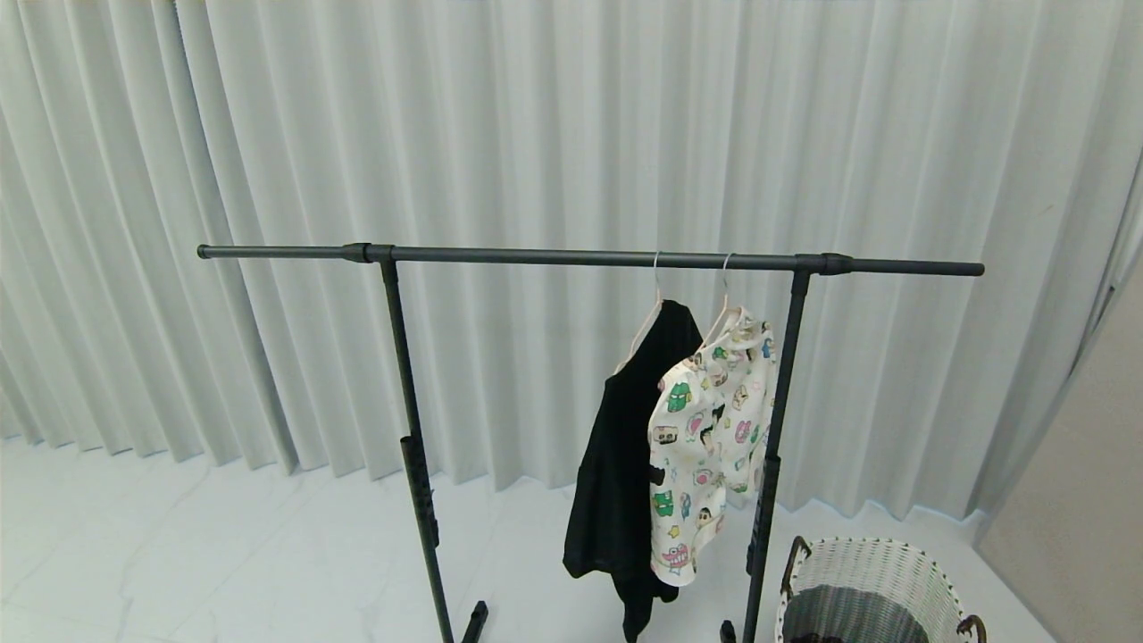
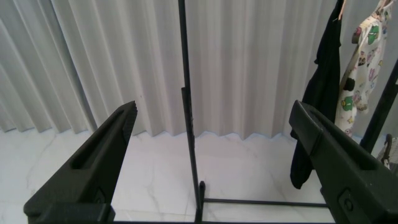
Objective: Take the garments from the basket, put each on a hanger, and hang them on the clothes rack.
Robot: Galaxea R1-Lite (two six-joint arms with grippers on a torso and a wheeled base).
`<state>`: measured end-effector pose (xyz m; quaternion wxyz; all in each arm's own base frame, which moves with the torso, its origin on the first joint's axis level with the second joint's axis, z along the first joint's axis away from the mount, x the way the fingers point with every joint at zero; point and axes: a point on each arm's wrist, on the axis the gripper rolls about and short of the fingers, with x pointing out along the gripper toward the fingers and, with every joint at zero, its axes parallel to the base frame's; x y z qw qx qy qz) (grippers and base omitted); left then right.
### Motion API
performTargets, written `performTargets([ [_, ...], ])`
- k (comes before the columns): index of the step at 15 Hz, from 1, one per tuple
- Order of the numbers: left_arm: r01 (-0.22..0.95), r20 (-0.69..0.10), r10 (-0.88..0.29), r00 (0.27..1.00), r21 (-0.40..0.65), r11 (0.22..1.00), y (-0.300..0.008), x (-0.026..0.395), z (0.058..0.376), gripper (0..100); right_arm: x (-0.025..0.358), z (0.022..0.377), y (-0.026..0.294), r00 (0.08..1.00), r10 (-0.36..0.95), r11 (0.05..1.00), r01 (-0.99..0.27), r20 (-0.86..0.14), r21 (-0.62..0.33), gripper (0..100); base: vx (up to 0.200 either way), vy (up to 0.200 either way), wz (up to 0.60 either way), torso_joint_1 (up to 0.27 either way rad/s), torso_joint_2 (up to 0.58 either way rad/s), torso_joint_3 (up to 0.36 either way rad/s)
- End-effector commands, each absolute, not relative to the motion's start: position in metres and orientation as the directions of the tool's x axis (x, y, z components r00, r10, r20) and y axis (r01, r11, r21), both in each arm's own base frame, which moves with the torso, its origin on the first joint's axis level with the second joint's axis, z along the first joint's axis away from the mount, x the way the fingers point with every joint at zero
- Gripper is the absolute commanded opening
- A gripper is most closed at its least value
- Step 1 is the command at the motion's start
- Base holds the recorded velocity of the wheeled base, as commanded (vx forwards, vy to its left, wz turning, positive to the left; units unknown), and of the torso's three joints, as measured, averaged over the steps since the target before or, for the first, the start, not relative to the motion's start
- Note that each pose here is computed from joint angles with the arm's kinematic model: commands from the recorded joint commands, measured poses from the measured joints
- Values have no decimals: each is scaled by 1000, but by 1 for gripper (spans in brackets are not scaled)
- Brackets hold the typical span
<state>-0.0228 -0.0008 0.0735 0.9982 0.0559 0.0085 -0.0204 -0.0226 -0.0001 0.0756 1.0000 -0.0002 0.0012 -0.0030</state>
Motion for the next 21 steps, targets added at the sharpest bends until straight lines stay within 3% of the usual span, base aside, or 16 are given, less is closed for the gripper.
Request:
performTargets([
  [1,42,-18,-40,999,111,993,-1,-23,74,100,-23,76,0,1000,-6,1000,6,0,-2,100,0,0,0,0,0,0],
  [21,42,-20,-40,999,111,993,-1,-23,73,100,-23,76,0,1000,-6,1000,6,2,0,100,0,0,0,0,0,0],
])
